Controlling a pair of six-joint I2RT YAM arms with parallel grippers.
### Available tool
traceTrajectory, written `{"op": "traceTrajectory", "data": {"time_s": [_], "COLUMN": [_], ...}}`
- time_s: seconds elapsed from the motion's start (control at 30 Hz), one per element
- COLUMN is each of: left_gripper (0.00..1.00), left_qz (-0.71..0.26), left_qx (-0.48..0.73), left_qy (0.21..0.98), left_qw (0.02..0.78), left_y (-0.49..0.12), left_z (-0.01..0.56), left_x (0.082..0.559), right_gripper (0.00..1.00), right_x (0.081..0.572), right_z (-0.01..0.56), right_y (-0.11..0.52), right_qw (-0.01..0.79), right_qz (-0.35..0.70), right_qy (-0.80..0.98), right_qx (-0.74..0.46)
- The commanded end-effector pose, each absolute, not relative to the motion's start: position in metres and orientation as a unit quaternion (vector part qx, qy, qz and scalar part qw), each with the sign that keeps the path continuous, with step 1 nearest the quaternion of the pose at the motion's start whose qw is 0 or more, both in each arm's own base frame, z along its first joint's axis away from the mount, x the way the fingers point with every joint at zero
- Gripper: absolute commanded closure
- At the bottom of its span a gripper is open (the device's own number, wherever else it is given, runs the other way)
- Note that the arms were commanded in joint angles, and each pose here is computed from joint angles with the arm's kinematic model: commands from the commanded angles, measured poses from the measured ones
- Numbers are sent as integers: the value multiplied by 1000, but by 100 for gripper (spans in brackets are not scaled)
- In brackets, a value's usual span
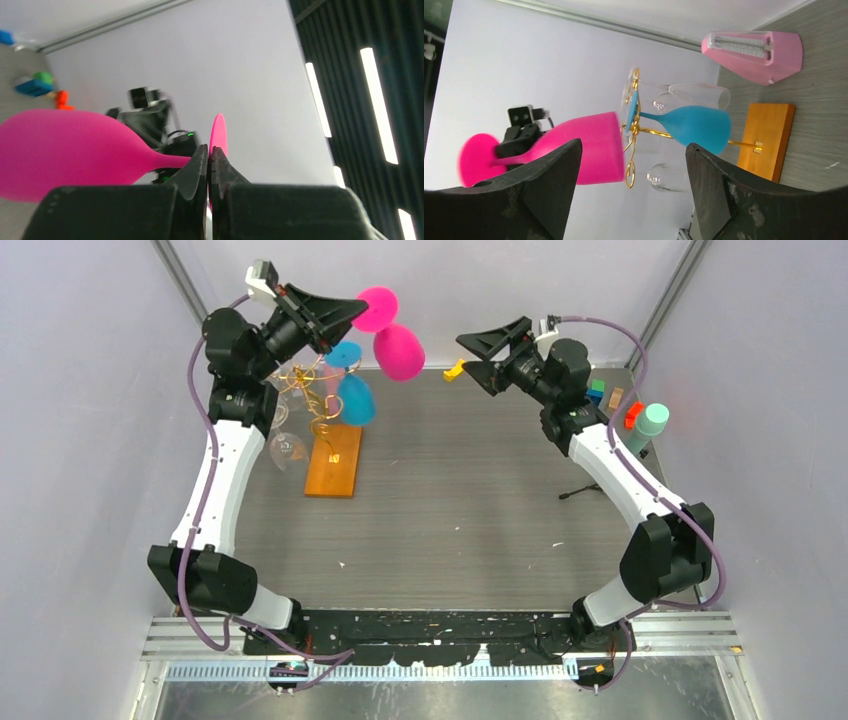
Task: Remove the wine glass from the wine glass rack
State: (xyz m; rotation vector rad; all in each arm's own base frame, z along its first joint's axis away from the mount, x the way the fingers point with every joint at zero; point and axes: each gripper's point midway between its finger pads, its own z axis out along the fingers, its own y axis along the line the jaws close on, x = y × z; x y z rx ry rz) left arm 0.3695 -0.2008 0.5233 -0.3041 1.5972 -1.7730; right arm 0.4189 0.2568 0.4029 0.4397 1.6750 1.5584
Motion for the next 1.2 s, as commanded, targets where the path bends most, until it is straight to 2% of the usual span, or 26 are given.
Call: {"op": "traceTrajectory", "data": {"time_s": [0.0,0.37,0.63,0.73,0.8,0.97,1.1,1.17], "left_gripper": [100,100,100,100,100,100,98,95], "left_qz": [-775,-822,-836,-836,-835,-832,-827,-824], "left_qx": [-104,-156,-195,-205,-209,-214,-221,-225], "left_qy": [510,449,432,431,433,439,448,452], "left_qw": [359,314,276,272,270,263,257,256], "left_y": [-190,-178,-174,-173,-174,-175,-177,-178], "left_z": [584,591,580,575,571,564,555,551], "left_x": [353,365,378,382,385,390,394,395], "right_gripper": [19,18,28,46,52,62,90,98], "right_x": [415,380,365,356,349,342,345,347], "right_z": [433,500,520,533,540,545,543,542], "right_y": [254,261,282,281,280,286,290,291], "right_qw": [401,414,365,363,355,345,342,341], "right_qz": [662,763,813,829,840,844,842,841], "right_qy": [609,492,453,426,409,407,414,417], "right_qx": [173,60,11,-15,-30,-50,-50,-47]}}
